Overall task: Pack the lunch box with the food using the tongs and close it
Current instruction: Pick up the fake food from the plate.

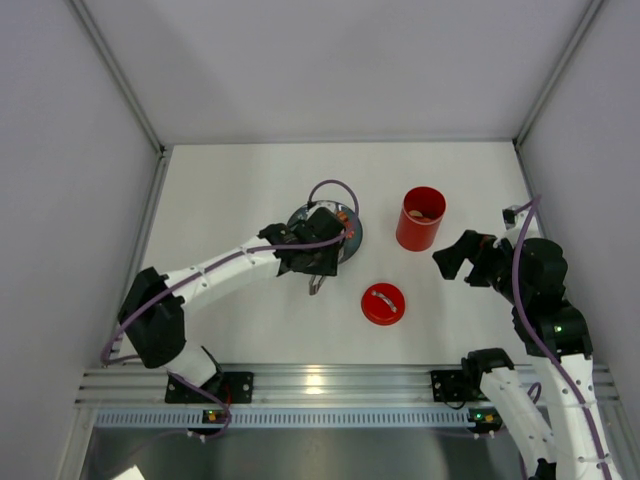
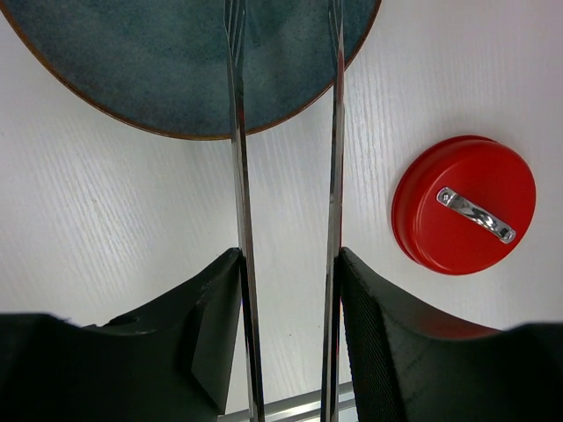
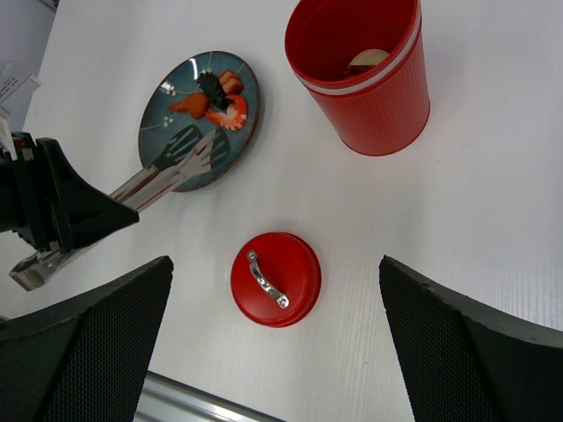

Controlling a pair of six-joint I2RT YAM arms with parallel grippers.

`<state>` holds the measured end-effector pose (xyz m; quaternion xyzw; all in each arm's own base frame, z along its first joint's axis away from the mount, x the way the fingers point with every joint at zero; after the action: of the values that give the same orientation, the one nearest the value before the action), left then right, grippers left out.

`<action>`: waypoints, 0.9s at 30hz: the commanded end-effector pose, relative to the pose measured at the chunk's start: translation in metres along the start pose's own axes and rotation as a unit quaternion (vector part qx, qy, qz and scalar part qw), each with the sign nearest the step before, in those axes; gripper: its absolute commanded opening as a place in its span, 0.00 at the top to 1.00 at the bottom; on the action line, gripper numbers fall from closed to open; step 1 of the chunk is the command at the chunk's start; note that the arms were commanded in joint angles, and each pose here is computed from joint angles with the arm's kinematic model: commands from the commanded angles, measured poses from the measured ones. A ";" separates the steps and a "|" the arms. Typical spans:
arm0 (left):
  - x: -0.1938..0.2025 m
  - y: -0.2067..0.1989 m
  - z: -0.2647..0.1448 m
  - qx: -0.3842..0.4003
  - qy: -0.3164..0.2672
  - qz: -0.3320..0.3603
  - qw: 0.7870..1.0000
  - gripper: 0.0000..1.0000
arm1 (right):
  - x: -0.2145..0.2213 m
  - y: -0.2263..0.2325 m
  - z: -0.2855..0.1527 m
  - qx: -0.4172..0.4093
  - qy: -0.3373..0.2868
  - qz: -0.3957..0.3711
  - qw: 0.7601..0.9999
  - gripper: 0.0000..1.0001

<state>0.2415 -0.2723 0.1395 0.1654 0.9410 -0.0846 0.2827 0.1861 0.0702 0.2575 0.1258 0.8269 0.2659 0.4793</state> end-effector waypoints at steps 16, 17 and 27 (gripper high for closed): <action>-0.023 0.040 0.005 -0.085 -0.017 -0.031 0.996 0.48 | -0.009 0.005 0.000 -0.011 -0.018 -0.008 1.000 0.01; -0.024 0.041 0.007 -0.085 -0.016 -0.032 0.996 0.48 | -0.010 0.005 0.001 -0.011 -0.018 -0.007 1.000 0.01; -0.044 0.036 0.017 -0.077 -0.019 -0.020 0.997 0.49 | -0.011 0.004 0.000 -0.008 -0.018 -0.011 1.000 0.01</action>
<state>0.2851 -0.2464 0.1307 0.1190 0.9499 -0.0094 0.2887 0.1862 0.0710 0.2572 0.1241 0.8275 0.2677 0.4776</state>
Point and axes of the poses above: each gripper's point midway between its finger pads, its own z axis out along the fingers, its own y axis along the line the jaws close on, x = y × z, the point moved 2 cm from there along -z, back along the fingers, and after that the axes turned 11 degrees about z, right-handed, at the moved point
